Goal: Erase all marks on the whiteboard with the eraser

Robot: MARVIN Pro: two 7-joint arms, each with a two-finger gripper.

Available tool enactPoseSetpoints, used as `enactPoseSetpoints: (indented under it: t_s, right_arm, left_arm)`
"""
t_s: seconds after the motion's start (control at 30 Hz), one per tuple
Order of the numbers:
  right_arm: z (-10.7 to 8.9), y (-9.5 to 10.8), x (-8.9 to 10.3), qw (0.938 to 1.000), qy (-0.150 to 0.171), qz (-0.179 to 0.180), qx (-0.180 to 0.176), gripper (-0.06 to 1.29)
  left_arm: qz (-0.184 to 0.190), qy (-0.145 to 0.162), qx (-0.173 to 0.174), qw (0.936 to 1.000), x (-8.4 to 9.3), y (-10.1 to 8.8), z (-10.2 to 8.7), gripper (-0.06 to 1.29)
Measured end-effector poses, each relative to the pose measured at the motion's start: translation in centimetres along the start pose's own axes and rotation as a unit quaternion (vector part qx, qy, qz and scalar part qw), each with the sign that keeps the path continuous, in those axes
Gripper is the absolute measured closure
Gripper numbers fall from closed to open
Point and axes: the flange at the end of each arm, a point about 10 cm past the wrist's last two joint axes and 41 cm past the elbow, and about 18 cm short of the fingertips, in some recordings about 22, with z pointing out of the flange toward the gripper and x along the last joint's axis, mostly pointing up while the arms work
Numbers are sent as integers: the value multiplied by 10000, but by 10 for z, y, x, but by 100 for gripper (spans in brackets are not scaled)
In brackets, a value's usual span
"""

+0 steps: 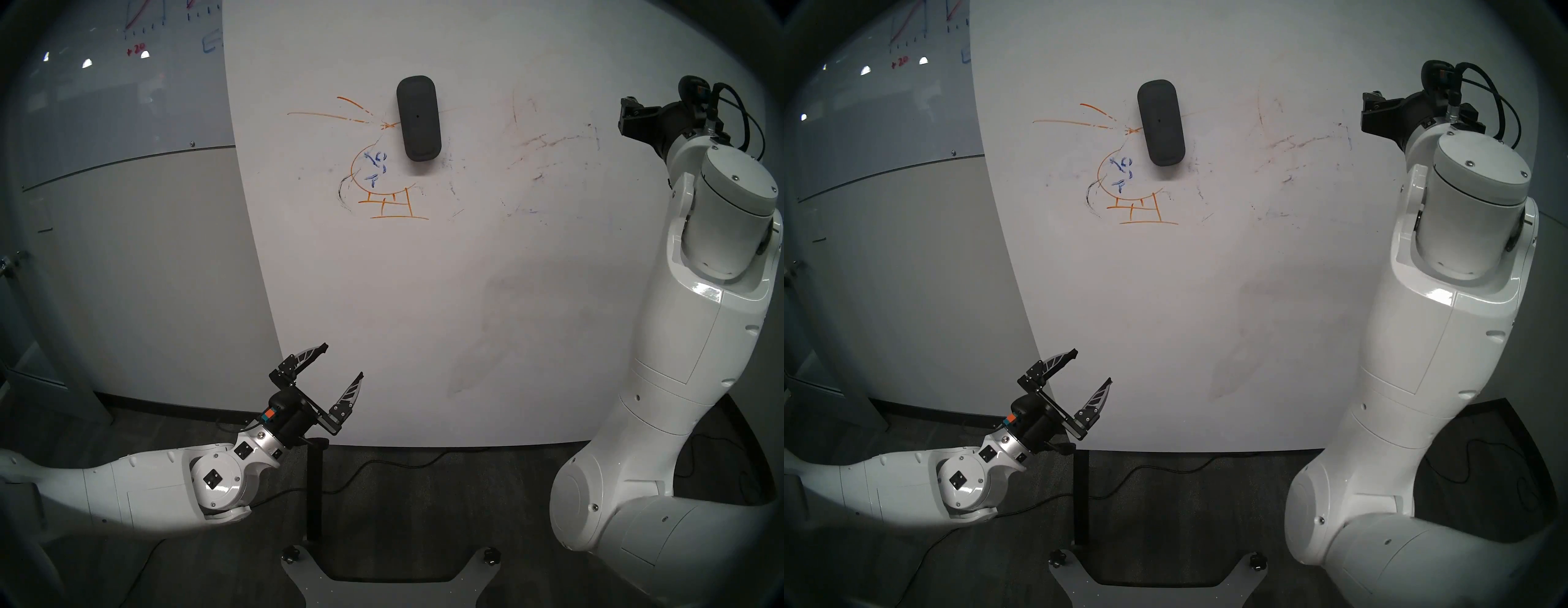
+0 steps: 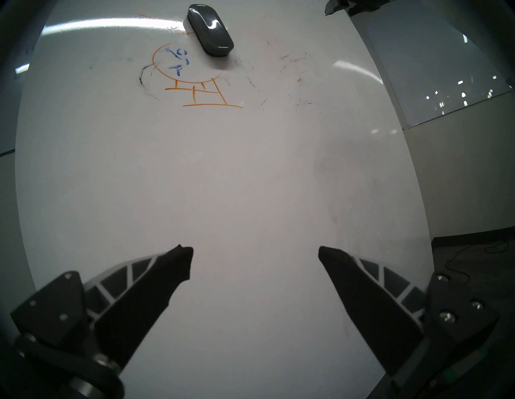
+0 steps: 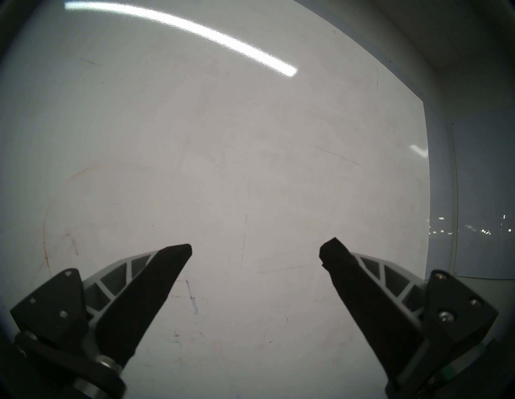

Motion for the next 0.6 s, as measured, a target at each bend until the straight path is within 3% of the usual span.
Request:
enactPoseSetpoints:
  t_s: [0.2,0.43,0.6]
  right_arm:
    - [0,0,0,10000,-4,3,-3,-2]
    - [0,0,-2,10000,-22,8,-9,-2]
    - [1,0,-2,10000,-28,12,-11,-2]
  left_arm:
    - [-18,188,25,9998,9,4,14,0]
    - [19,907,175,9957,56,-1,76,0]
    - [82,1247,301,9917,86,-9,112,0]
